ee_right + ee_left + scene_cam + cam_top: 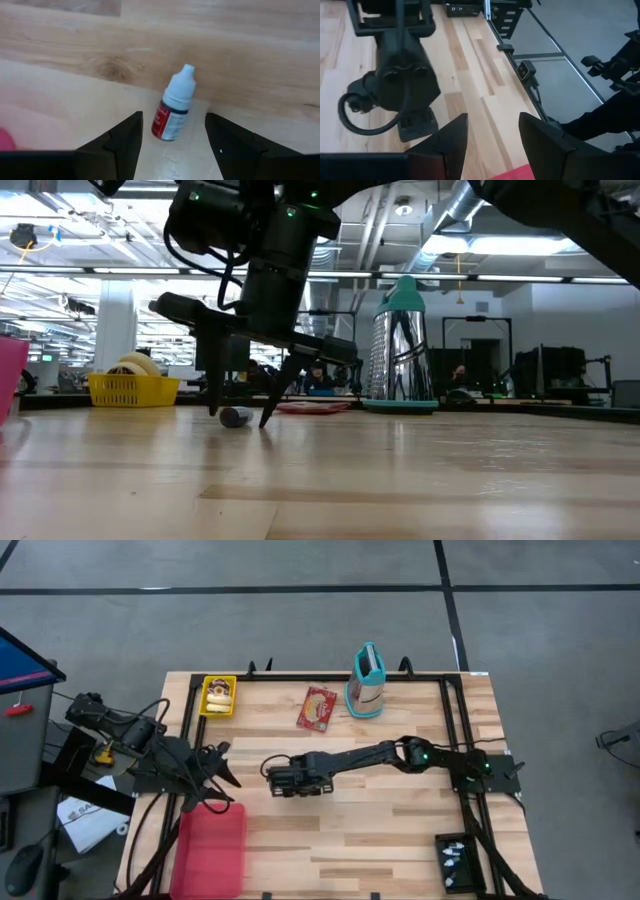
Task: Pick & Place Food Item
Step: Put the red food coloring bottle in the black basket
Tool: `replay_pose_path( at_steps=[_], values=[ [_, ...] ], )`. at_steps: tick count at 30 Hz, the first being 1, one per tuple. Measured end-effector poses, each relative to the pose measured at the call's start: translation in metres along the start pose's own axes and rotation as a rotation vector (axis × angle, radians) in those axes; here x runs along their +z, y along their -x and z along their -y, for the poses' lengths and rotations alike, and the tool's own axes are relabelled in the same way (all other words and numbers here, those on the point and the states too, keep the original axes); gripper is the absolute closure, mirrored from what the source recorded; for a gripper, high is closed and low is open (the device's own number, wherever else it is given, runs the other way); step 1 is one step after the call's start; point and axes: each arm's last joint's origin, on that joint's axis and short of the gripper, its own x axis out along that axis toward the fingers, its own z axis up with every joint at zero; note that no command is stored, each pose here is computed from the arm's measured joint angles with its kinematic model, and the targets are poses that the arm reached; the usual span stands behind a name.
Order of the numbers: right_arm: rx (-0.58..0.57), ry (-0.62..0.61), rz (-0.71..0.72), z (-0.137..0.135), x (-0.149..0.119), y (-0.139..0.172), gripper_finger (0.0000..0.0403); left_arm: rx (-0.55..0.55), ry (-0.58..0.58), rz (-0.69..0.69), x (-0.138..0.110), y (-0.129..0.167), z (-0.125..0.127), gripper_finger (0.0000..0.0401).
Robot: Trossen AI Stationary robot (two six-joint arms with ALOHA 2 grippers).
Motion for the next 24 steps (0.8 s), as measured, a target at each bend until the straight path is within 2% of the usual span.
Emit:
replay_pose_path(
  at_steps=[10, 24],
  values=[
    [-0.061, -0.004, 0.01, 0.006, 0.01, 0.0, 0.0204, -0.01, -0.004, 0.007, 0.001, 0.0, 0.002, 0.0229],
    [-0.13, 0.03, 0.007, 0.013, 0.01, 0.0, 0.0315, -0.022, -0.003, 0.014, 0.001, 0.0, 0.002, 0.0229]
  ],
)
